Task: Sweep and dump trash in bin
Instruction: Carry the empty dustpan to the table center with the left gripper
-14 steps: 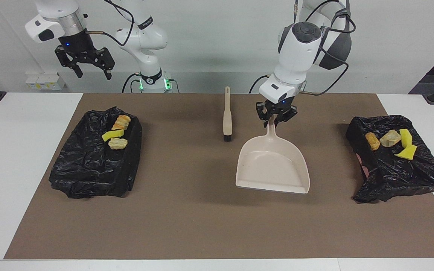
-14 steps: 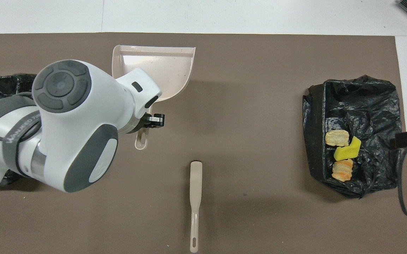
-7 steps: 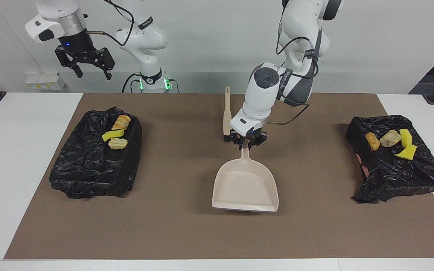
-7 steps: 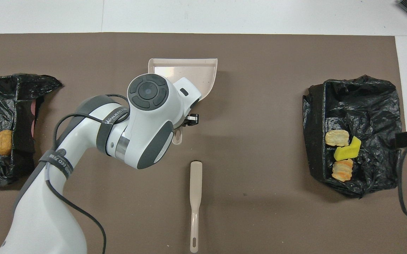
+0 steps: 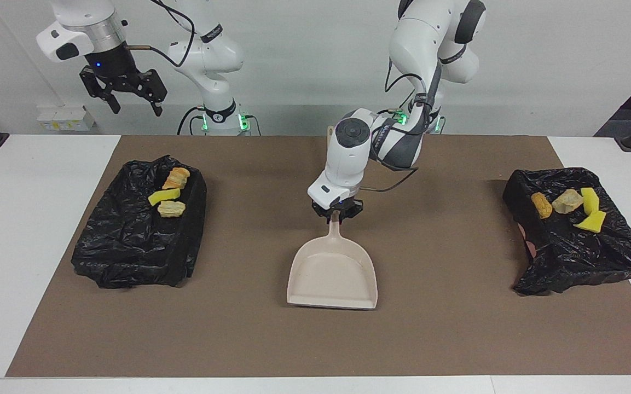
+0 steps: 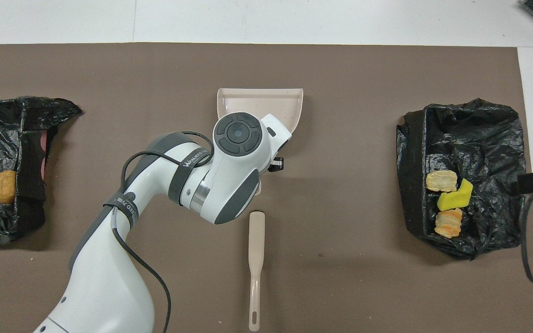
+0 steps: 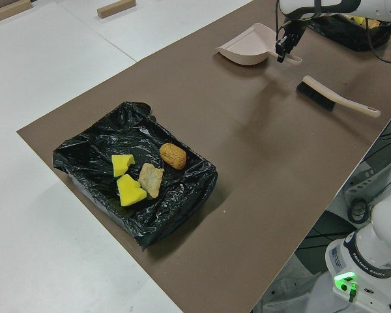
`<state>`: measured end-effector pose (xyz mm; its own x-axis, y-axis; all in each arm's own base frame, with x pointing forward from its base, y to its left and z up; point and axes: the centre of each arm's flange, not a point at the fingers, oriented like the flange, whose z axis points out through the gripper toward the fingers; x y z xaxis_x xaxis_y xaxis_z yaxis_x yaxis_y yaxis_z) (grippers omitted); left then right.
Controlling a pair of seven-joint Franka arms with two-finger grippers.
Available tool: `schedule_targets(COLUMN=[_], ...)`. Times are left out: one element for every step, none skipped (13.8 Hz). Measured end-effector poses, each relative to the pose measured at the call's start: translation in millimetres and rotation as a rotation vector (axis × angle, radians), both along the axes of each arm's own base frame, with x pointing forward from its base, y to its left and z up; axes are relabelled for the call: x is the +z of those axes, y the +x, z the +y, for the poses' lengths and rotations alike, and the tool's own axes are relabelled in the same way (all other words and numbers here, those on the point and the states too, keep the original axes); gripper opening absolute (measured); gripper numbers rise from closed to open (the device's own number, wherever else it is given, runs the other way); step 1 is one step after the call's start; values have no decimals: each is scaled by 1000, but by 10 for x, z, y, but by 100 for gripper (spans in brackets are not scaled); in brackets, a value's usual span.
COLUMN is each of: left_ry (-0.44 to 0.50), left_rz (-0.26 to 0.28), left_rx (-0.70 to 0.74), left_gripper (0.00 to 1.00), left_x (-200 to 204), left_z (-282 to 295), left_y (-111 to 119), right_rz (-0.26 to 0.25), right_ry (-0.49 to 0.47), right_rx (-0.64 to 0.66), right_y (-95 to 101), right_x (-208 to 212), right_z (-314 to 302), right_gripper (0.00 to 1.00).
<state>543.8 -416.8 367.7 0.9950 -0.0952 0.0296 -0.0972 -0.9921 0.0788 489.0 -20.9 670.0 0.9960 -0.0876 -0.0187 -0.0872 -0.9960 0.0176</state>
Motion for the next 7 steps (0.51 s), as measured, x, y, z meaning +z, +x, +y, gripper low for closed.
schedule_targets(left_ry=[-1,0,3,3,3,0,-3], left_rz=[-6,-9,-10,-11,-12,-13,-14], left_rx=[7,14,19,22,33,55,79], left_gripper=[31,31,31,37,51,61,74], left_x=[16,19,18,18,20,23,30], left_z=[34,68,96,112,119,120,119], left_y=[37,65,86,97,104,109,113], right_rz=[0,0,0,0,0,0,0], right_ry=[0,0,0,0,0,0,0], right_rx=[0,0,0,0,0,0,0], right_y=[0,0,0,0,0,0,0], right_x=[0,0,0,0,0,0,0], right_z=[0,0,0,0,0,0,0], right_gripper=[100,100,100,100,100,100,100])
